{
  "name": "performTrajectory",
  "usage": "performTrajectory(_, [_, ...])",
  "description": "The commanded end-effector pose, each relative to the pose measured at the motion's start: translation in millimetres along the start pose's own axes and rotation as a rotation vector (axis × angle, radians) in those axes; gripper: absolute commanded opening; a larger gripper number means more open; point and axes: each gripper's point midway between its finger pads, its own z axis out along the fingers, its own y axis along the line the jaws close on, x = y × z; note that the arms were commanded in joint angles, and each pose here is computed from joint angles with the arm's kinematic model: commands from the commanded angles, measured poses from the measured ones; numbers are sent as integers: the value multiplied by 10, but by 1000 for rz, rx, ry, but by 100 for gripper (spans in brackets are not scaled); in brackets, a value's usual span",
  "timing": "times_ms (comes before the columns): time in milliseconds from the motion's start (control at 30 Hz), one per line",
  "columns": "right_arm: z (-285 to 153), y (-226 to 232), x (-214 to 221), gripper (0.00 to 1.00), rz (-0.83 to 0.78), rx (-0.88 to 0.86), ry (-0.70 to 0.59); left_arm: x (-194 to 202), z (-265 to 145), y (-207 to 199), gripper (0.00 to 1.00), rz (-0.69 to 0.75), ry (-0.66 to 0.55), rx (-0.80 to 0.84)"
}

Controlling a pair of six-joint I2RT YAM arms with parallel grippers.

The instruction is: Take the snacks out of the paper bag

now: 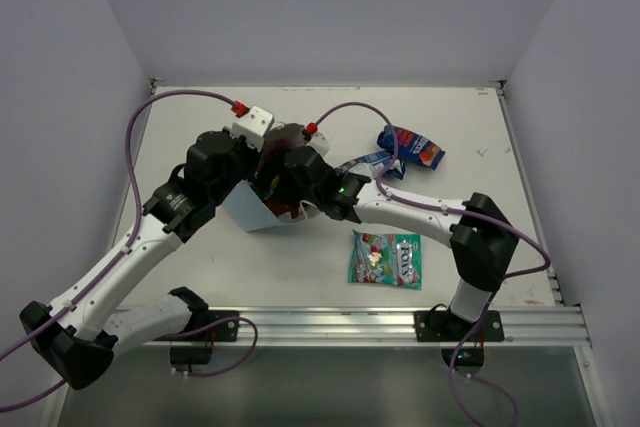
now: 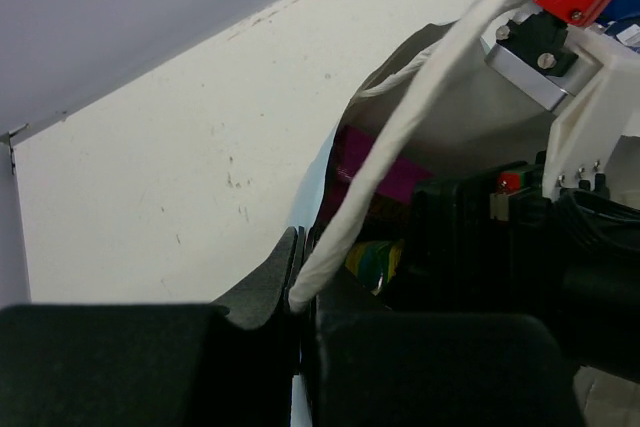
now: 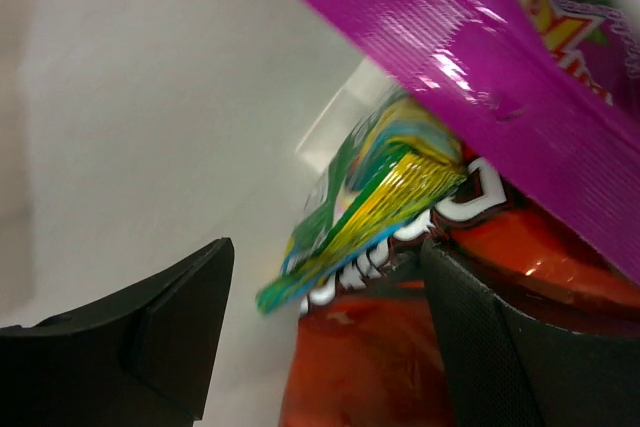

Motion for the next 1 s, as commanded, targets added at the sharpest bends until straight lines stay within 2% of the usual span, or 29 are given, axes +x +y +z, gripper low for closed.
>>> performTrajectory(0, [166,-42,-58,79,59,34,-57,-368,-64,-25,0,-58,-137,27])
performTrajectory(167, [291,-283,88,78,47,96,-33,-366,-100,-55,0,-58,-146,47])
performTrajectory(300, [374,-282,114,67,26,89,-30,-318,-99,-99,0,-53,-140,68])
performTrajectory(400, [436,-311,144,49,13,107,-22,-287,-95,-108,0,-53,-133,72])
performTrajectory(433, [467,-356,165,39,8,121,-16,-291,-98,-114,0,-56,-133,75])
performTrajectory(500, [480,-390,172,25,4,130,-14,-308,-113,-108,0,-58,-139,75])
performTrajectory(533, [482,-418,177,13,-1,136,-16,-311,-118,-103,0,-57,-140,72])
performTrajectory(600, [451,-429,148,0,-9,136,-22,-294,-116,-84,0,-57,-136,61])
performTrajectory(767, [213,-100,-79,0,-98,2,-67,-210,-105,-5,0,-57,-113,12])
performTrajectory(967, [-321,473,-461,0,-212,-207,-161,-87,-101,85,0,-56,-84,-47])
